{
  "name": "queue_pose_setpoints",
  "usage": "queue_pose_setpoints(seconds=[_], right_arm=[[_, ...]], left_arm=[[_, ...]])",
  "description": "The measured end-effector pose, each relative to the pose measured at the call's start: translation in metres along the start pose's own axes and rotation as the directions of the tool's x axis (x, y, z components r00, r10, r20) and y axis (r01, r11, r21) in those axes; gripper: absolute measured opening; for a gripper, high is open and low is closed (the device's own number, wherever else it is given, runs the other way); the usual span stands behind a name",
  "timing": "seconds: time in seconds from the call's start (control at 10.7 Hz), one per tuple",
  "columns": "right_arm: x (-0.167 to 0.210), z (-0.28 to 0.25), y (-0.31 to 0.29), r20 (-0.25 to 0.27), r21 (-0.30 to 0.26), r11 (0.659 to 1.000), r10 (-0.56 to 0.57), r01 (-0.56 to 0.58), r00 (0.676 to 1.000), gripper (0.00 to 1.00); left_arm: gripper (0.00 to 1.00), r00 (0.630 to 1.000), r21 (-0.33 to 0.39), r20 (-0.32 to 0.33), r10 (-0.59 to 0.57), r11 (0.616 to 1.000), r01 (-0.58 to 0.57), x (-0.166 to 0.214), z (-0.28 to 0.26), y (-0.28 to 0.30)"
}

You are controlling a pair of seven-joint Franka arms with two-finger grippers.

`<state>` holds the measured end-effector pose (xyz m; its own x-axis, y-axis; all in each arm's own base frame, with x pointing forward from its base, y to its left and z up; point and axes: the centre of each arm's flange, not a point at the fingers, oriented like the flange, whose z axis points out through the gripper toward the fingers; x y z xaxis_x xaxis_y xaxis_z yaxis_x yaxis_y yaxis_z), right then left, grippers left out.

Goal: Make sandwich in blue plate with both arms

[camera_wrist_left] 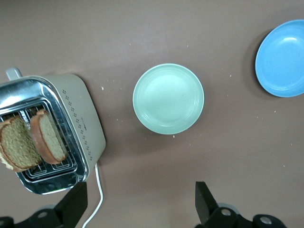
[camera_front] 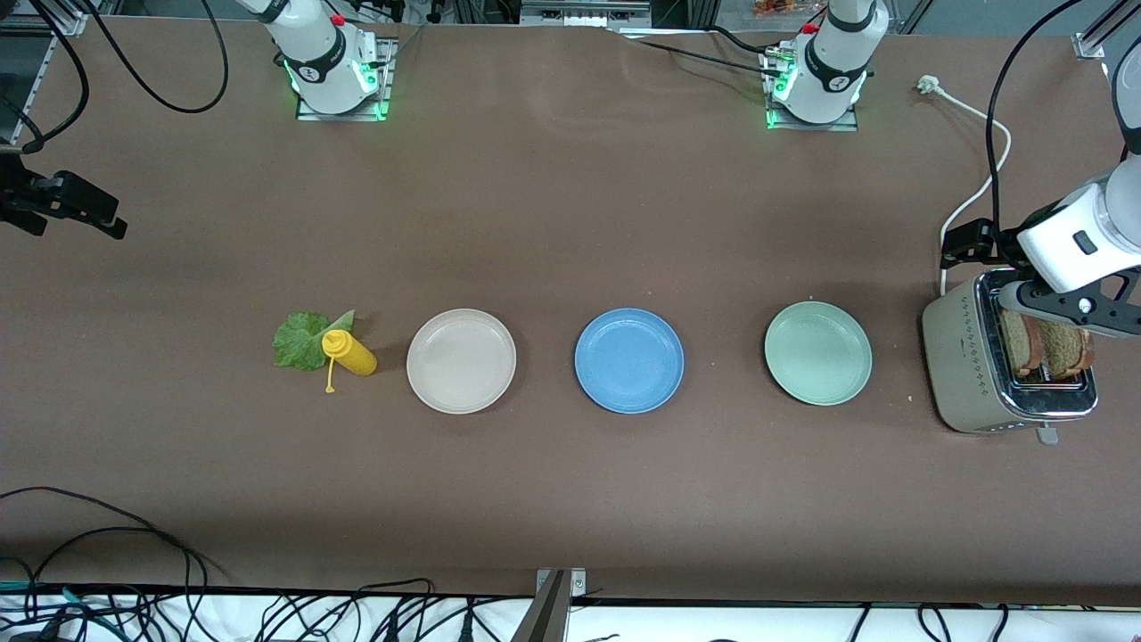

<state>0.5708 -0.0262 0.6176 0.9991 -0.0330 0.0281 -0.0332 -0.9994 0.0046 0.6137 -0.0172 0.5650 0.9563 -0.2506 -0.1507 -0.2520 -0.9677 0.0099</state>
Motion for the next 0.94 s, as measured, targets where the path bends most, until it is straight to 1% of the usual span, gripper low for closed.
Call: queue_pose_setpoints(seconds=[0.28,0.65,0.94], right_arm=[[0.0,0.0,0.0,0.0,0.0,1.0,0.0,0.0,1.0,1.0],[0.0,0.0,0.0,-0.001,0.0,1.0,0.001,-0.001,1.0,1.0],[0.0,0.0,0.0,-0.001,0.0,1.0,0.001,-0.001,1.0,1.0]], left_arm=[[1.0,0.994,0.028,-0.113,0.003,1.0,0.0,-0.011,-0.022,0.004],[1.0,0.986,0.045,-0.167,0.007,0.999,0.0,-0.035,-0.028,0.011],[1.0,0.987,0.043,-0.161,-0.003,0.999,0.01,-0.042,-0.02,0.007]])
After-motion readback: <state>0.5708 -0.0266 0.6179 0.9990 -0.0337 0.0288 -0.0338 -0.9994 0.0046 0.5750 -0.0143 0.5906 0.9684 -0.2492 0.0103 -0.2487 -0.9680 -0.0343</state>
